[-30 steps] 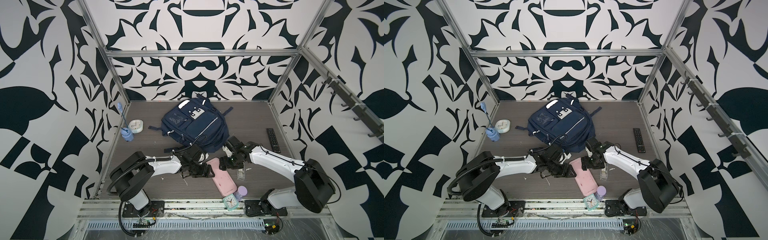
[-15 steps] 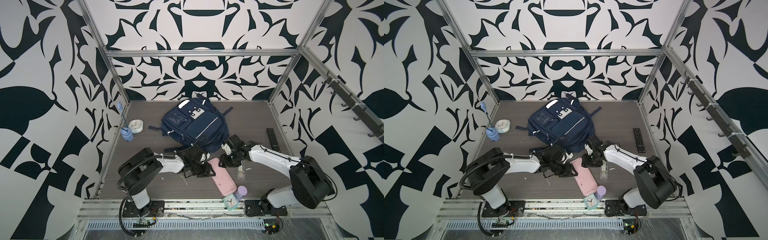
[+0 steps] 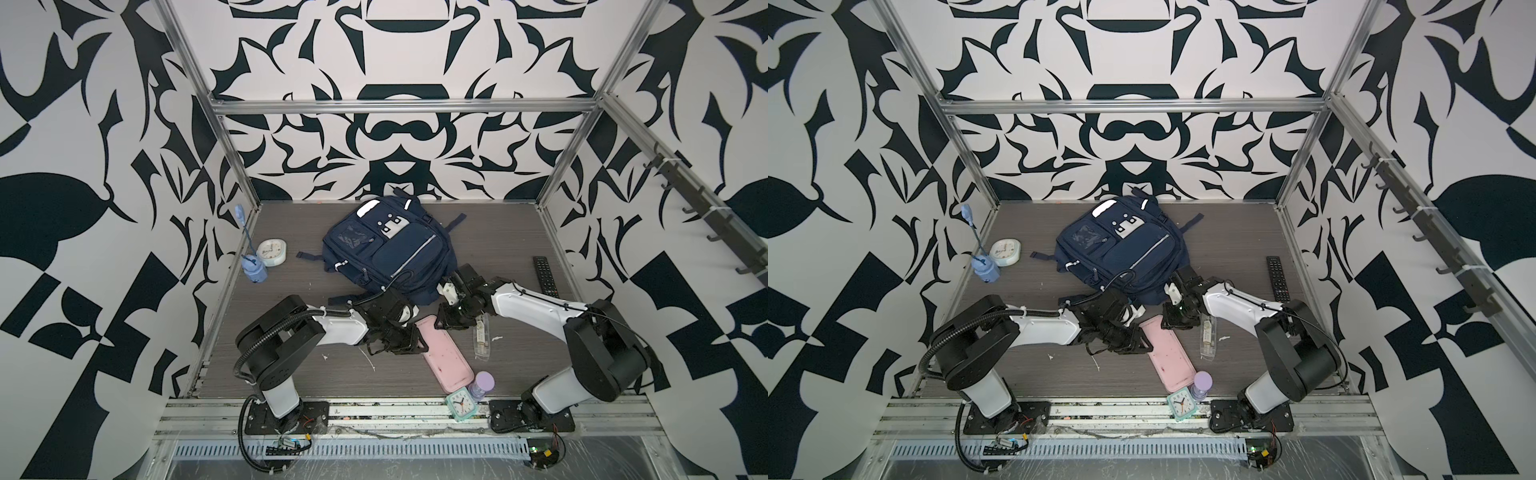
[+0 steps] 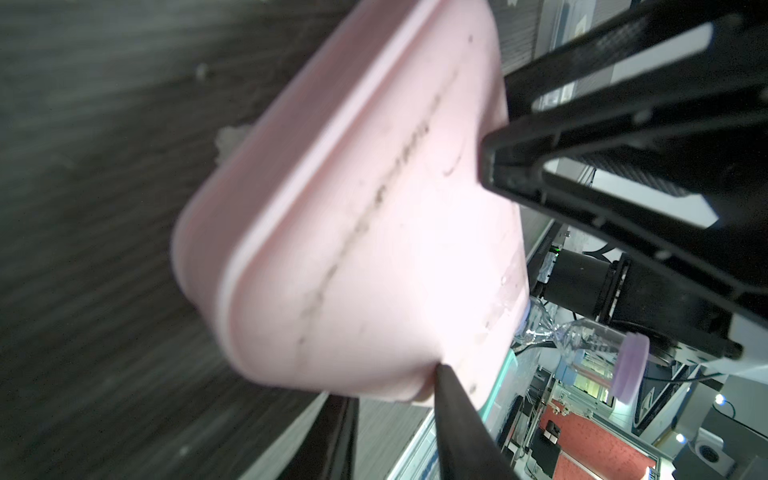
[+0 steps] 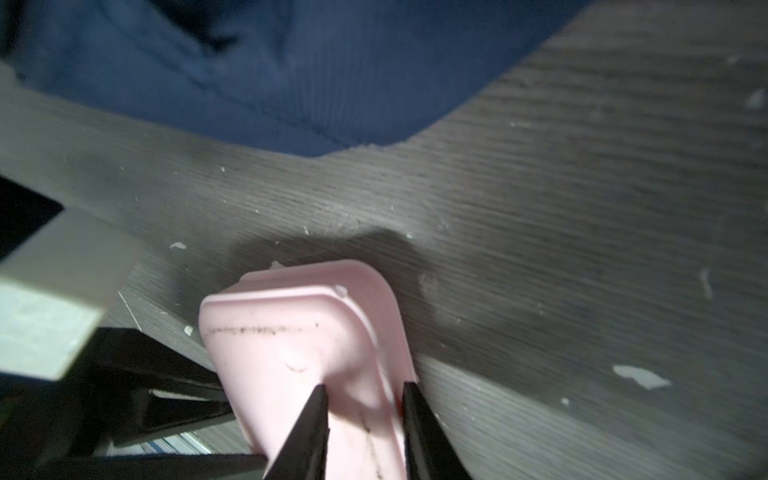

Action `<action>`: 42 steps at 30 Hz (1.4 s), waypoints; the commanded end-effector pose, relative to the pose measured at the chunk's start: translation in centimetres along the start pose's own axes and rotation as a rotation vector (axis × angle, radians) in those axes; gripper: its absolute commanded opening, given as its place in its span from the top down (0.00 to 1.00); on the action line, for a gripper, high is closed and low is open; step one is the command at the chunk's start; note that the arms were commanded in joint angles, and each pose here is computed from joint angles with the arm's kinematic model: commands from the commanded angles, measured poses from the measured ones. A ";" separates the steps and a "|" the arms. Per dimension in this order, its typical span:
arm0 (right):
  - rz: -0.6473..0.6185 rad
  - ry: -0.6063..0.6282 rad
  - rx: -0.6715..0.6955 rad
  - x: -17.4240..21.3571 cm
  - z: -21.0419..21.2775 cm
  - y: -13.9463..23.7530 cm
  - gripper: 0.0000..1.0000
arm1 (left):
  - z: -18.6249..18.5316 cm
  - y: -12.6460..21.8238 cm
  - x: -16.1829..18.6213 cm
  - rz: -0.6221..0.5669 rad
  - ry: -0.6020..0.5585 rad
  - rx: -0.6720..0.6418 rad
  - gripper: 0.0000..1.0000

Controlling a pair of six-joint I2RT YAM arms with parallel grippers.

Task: Pack the student bag
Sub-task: 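Grasp the pink pencil case's two ends with the left and right grippers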

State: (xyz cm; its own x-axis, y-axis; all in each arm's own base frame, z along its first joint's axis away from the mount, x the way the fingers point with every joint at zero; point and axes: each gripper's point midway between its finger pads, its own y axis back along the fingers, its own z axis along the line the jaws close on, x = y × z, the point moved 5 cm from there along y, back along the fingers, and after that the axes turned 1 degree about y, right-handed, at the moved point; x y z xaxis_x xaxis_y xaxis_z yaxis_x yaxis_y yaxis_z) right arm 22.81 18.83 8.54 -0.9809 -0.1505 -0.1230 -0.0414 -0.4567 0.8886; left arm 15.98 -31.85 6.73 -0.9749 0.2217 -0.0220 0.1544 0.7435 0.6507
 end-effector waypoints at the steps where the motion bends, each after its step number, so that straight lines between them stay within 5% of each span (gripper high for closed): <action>1: -0.012 0.032 -0.016 -1.0 0.6 -0.2 0.69 | 1.7 -0.1 -1.3 -0.057 0.045 -0.076 0.70; 18: 0.029 0.139 -0.105 -3.2 6.2 -2.2 0.69 | 6.2 6.2 -2.3 -0.203 0.165 -0.156 0.69; 28: -0.002 0.146 -0.109 -2.7 6.8 -1.8 0.38 | 6.9 9.1 -2.0 -0.234 0.148 -0.209 0.64; 42: 0.036 0.085 -0.242 1.8 4.2 -1.1 0.31 | 5.4 8.0 1.0 -0.145 0.065 -0.151 0.48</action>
State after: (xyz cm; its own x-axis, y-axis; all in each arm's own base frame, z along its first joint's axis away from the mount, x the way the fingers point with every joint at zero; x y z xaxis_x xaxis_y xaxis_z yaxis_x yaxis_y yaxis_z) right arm 20.68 22.04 8.65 -0.9638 -0.2353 -0.1256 0.0351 -0.5785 0.8149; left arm 18.35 -22.26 8.34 -0.9936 0.0388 -0.1057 -0.0525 0.6708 0.7398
